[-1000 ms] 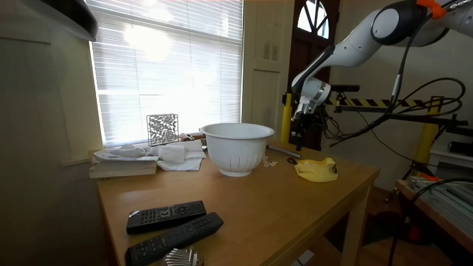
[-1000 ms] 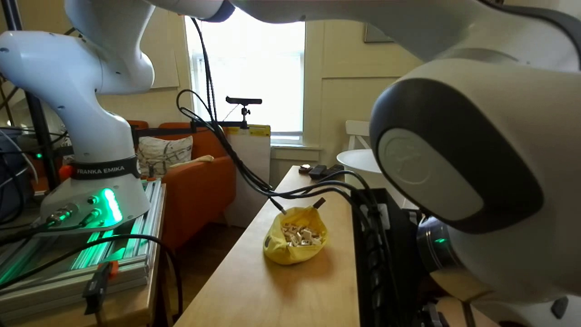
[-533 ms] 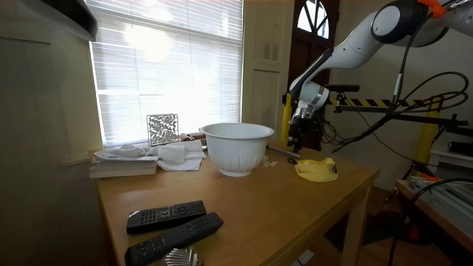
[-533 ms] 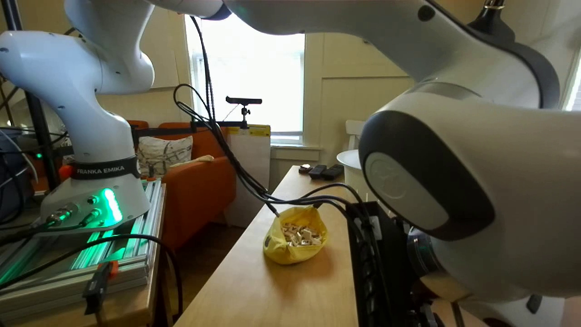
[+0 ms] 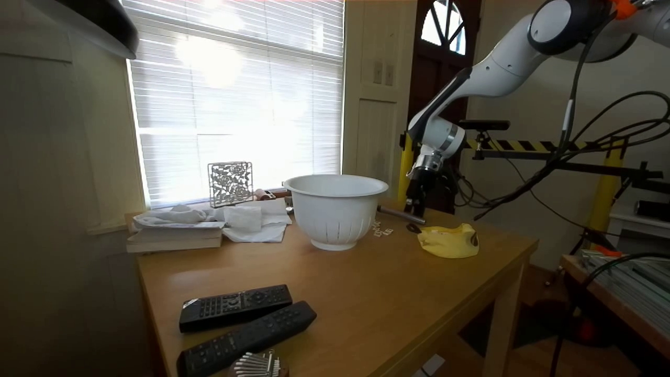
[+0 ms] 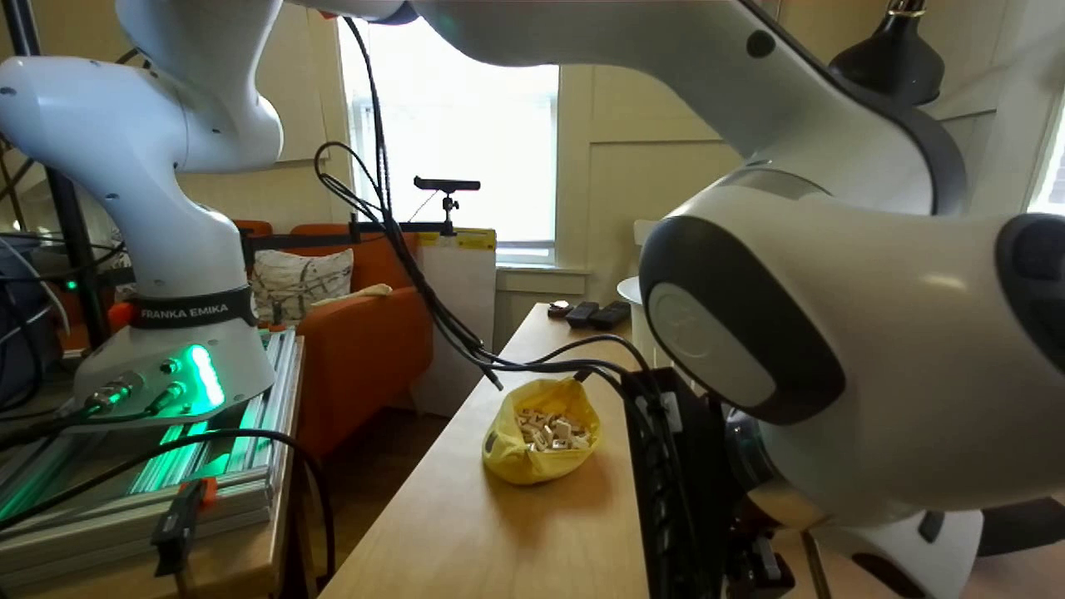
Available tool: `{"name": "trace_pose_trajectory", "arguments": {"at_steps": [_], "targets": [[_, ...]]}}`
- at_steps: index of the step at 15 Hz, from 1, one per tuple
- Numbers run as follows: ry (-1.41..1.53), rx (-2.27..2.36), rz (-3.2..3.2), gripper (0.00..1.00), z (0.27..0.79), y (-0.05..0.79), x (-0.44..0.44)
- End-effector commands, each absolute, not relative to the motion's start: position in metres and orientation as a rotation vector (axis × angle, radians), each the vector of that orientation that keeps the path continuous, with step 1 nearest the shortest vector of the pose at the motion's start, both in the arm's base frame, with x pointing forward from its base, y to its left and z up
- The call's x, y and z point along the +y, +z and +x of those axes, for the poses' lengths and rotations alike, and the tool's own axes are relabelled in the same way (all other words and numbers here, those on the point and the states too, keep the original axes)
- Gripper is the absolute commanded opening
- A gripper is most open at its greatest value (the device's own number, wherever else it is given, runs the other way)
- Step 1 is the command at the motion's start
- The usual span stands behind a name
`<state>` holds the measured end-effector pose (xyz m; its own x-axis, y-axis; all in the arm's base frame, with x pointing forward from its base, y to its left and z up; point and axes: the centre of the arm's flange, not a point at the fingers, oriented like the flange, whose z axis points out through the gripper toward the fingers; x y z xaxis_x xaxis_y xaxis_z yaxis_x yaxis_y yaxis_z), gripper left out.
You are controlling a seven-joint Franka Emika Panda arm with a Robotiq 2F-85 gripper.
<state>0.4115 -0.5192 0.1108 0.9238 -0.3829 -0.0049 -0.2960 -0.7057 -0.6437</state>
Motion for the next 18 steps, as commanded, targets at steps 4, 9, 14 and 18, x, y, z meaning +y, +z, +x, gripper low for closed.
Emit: {"name": "trace_pose_trajectory", "arguments": {"at_steps": [4,9,14,18], "targets": [[-0.215,0.449,-2.395,0.68,0.406,0.119,-0.497],[-0.231,0.453,-2.396,0.59,0.407,0.126,-0.5],[-0.252,0.469,-2.402,0.39,0.409,0.13,-0.501],[-0.247,0.466,-2.414,0.41,0.407,0.128,-0.498]]}}
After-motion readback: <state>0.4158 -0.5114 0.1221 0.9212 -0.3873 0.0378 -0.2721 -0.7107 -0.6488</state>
